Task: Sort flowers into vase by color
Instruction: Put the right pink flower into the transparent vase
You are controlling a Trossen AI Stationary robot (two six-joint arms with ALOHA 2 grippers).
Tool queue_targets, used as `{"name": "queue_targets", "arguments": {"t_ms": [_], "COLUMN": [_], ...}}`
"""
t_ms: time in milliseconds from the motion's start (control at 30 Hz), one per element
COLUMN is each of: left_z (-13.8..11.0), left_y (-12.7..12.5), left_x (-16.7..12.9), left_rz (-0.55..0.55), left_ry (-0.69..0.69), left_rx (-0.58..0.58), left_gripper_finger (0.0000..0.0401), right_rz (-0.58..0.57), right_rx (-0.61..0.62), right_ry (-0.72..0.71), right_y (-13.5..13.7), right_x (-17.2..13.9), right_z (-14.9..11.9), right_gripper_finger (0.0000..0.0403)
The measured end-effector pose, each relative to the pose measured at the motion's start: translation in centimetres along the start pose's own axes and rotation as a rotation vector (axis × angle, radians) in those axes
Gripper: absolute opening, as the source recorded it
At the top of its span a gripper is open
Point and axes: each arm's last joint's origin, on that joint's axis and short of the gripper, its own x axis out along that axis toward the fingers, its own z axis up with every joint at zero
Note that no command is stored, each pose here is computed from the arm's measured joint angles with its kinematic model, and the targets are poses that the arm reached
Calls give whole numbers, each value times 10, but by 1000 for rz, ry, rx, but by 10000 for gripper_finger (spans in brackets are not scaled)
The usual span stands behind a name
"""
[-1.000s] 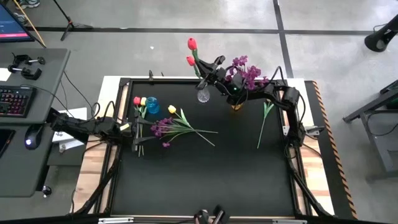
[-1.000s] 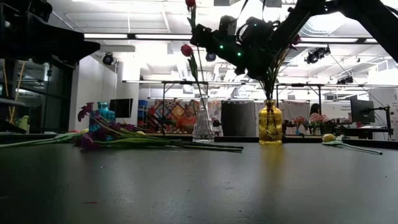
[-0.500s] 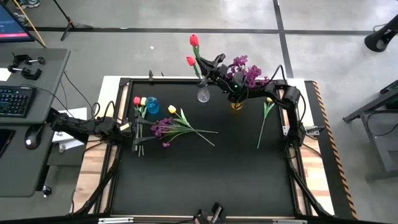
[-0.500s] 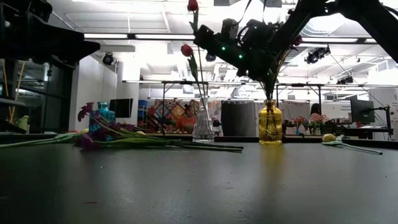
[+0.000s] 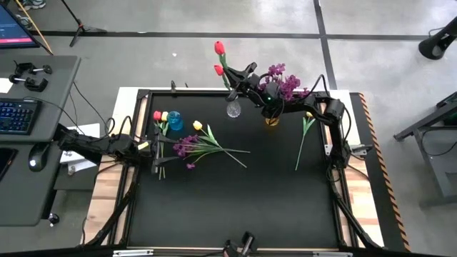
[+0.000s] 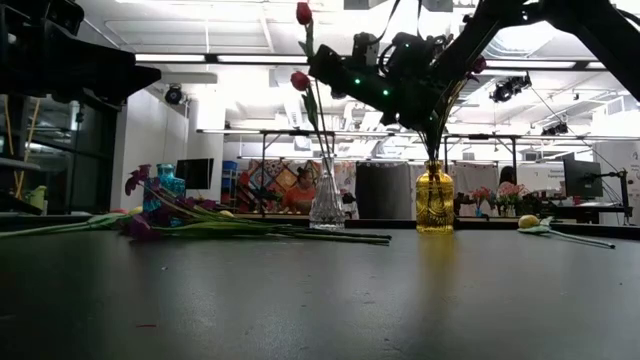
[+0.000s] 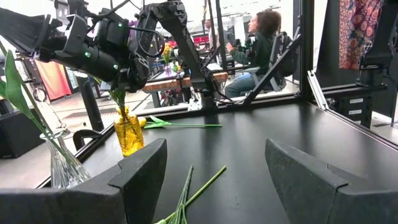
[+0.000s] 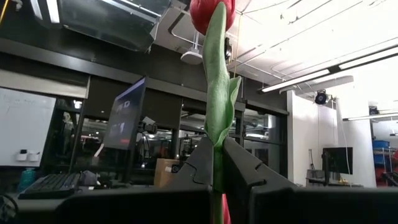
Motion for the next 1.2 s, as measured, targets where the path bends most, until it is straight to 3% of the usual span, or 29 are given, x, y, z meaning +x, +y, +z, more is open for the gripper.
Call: {"name": "queue_targets", "arguments": {"t_ms": [1067, 1200], "left_z": [0, 0], "left_y": [0, 0], "left_x": [0, 0], "left_rz": [0, 0], "left_ry": [0, 0], "left_rx": [0, 0], "left_gripper_finger": [262, 262], "right_rz": [4, 7], "right_rx": [3, 5], "right_ry": [39, 41], "right_y": [1, 2], "right_x": [0, 0], "right_z": [-3, -3], "right_gripper_finger": [0, 18]}}
